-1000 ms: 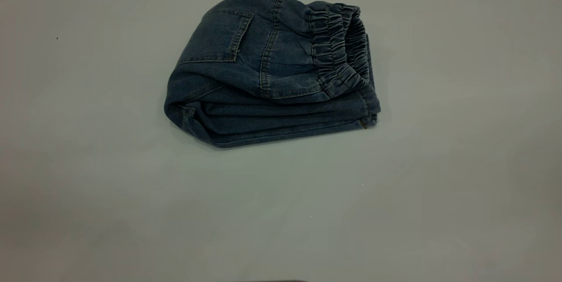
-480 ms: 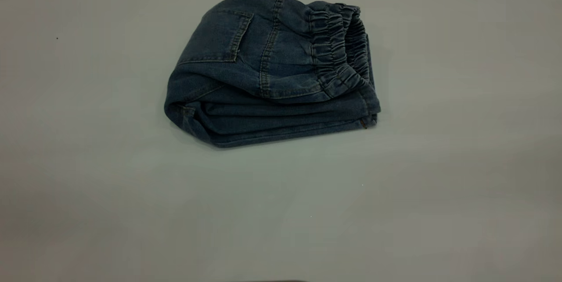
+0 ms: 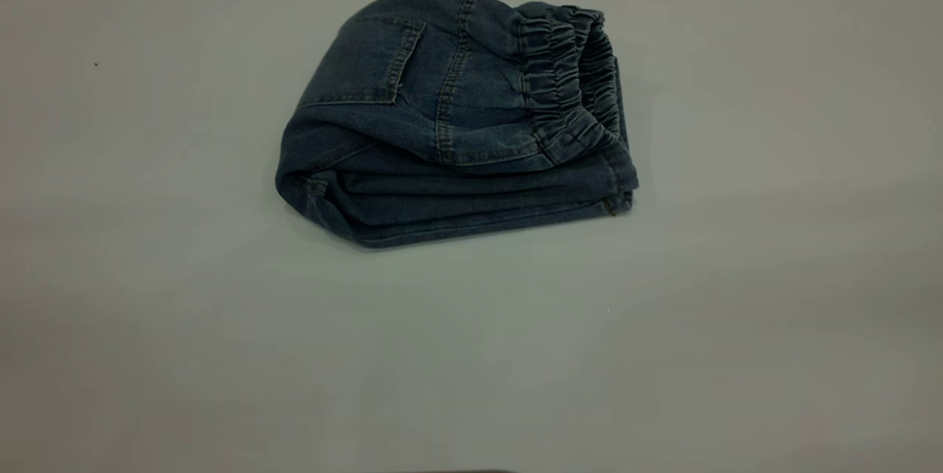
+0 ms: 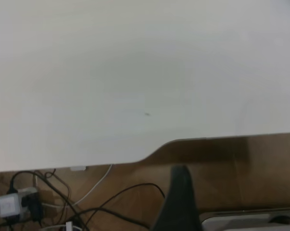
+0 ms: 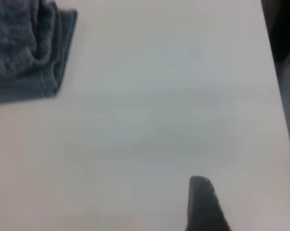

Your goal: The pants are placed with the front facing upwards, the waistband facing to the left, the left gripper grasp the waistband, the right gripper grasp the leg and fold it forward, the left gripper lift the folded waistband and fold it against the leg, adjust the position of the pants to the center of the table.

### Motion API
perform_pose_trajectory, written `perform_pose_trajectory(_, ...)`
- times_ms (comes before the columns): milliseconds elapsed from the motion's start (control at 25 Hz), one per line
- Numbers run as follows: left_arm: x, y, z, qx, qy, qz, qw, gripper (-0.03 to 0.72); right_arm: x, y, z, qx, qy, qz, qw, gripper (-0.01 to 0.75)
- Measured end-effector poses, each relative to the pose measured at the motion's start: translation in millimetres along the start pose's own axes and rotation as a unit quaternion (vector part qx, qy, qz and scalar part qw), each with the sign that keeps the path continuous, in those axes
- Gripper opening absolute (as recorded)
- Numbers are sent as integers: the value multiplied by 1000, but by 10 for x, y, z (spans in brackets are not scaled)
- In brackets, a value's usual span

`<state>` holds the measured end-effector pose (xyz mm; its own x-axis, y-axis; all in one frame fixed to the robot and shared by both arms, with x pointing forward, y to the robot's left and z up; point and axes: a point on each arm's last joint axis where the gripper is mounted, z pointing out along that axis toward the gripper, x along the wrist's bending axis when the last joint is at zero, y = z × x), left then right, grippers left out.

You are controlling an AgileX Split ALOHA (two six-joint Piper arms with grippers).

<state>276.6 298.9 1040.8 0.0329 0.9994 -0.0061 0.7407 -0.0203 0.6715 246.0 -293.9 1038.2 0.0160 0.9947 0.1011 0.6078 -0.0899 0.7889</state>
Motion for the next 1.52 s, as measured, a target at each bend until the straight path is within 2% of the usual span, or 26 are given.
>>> perform_pose_trajectory(160,1,0,0,0,1,-1,1000,552,1,-71,-92,-39,5,-1,999,347)
perform_pose_trajectory(320,-1,-14,-21,-8,0,0,1000,552,1,-83,-104,-44,6,-2,999,347)
perform_pose_trajectory(680,-15,-312,-336,-149,-4,11,989,552,1,-83,-104,-44,6,-2,999,347)
perform_pose_trajectory(1520,-15,-327,-342,-150,-4,11,989,552,1,-83,-104,-44,6,-2,999,347)
